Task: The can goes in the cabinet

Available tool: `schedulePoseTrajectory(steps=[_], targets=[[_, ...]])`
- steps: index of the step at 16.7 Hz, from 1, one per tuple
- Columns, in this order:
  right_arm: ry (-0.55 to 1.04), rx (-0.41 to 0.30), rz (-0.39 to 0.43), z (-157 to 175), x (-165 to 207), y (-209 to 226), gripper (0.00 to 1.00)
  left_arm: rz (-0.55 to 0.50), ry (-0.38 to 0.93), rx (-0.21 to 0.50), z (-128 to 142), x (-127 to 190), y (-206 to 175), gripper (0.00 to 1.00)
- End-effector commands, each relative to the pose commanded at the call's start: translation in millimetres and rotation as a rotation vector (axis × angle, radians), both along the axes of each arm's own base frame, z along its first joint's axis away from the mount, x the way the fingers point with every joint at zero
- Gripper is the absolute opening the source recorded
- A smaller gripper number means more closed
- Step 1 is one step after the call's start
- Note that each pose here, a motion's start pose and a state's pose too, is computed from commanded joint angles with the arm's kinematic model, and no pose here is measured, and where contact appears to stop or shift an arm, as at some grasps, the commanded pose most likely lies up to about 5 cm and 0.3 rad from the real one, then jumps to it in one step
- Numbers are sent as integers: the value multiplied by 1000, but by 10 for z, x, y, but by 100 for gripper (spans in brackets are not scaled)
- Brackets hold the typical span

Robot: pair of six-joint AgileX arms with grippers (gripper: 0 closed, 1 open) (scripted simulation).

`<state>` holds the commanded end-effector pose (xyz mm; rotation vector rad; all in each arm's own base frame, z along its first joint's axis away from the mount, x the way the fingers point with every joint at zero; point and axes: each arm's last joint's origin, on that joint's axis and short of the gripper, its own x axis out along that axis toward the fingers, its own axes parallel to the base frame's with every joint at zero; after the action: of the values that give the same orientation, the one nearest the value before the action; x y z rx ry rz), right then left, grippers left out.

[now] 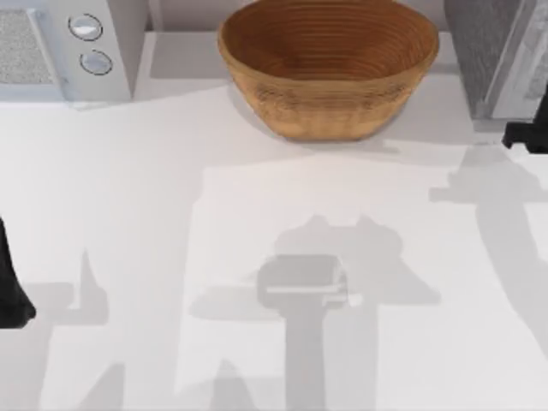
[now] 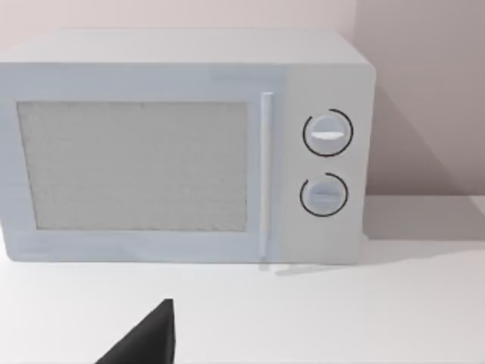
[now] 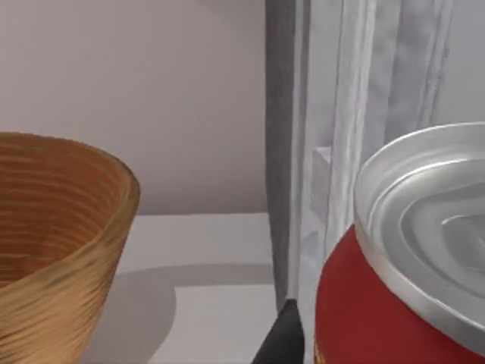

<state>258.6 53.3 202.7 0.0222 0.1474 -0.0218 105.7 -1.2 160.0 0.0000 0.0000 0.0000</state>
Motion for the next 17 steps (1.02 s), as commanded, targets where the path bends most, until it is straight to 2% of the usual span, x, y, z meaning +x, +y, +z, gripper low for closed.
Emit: schedulePoseTrajectory(steps=[8,14,17], targets=[[-5,-9,42,63,-584,-215,0,0,0,0,0,0,0,100],[-76,-5,-5,91,-955,-400,0,0,0,0,0,0,0,100],[-72,-9,2,-6,-1106,-442,0,0,0,0,0,0,0,100]])
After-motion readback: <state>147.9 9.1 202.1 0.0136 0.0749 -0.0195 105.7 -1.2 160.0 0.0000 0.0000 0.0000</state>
